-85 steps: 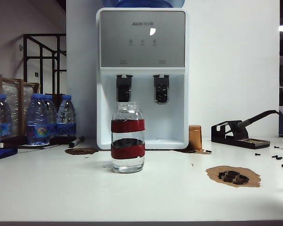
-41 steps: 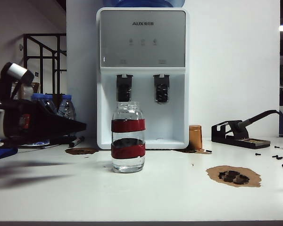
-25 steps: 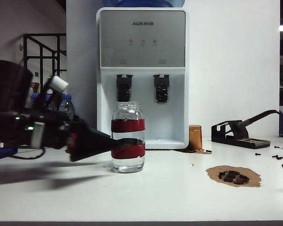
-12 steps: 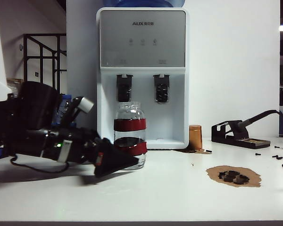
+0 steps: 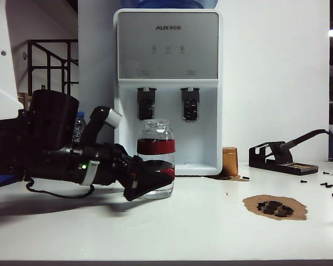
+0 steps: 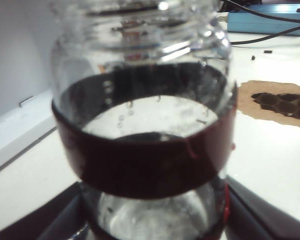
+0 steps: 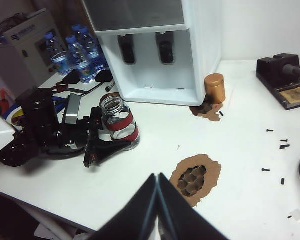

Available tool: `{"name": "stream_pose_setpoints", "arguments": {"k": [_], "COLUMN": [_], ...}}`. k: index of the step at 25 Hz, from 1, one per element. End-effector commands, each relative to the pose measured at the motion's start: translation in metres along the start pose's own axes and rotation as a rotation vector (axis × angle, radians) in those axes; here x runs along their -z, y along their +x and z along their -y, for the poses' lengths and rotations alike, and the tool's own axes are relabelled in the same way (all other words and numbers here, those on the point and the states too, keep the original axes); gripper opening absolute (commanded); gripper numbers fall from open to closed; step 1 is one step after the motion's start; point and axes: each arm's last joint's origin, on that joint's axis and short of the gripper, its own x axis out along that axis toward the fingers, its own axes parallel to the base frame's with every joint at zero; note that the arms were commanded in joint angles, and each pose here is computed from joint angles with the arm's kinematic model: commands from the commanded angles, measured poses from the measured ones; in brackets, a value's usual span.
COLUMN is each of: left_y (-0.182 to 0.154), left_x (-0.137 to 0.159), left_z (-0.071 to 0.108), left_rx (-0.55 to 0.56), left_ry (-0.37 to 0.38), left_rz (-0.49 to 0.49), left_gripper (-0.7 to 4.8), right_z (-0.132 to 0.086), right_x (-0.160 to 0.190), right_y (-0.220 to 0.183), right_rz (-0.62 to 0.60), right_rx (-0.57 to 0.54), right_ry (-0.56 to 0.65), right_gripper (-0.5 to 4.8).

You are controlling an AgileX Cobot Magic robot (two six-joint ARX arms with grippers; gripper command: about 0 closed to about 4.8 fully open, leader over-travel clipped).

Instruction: Pick up the water bottle with two loops of red belts, then reach the front water dispenser and gently press the gray-black baffle horizontally to get a little water.

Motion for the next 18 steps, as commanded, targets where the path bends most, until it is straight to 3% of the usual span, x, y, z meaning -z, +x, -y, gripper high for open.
{"name": "stream_pose_setpoints", "arguments": {"k": [1,4,6,10,18], "left_y": [0.0,0.001,0.012,0.039,0.047], "left_x": [-0.003,-0.013,-0.024,-0.045,-0.07], "left_z": [-0.004,-0.012,-0.028,-0.056,-0.082], "left_rx": [-0.094,-0.26,-0.39,-0.442,-0.507], "left_ry": [0.016,0.064,0.063,-0.015,-0.038], "left_rz": [-0.006,0.043,0.026,-0.077,-0.037], "left_gripper": [-0.05,-0.05,-0.05,-0.05,-0.05], "right_z": [0.0,0.0,0.0,0.0,-0.001], "right_x": [-0.005,-0.007,-0.007,-0.007,-0.015], "right_y": [0.0,0.0,0.0,0.0,0.001], "right_rz": [0.032,0.044,0.045,0.045,0.115], "right_rx": [0.001,0.0,0.0,0.0,-0.01], "right_ry": [-0.02,-0.023,-0.024,-0.028,-0.052], "right_gripper": [-0.02,-0.02,-0.02,-0.02,-0.02]}}
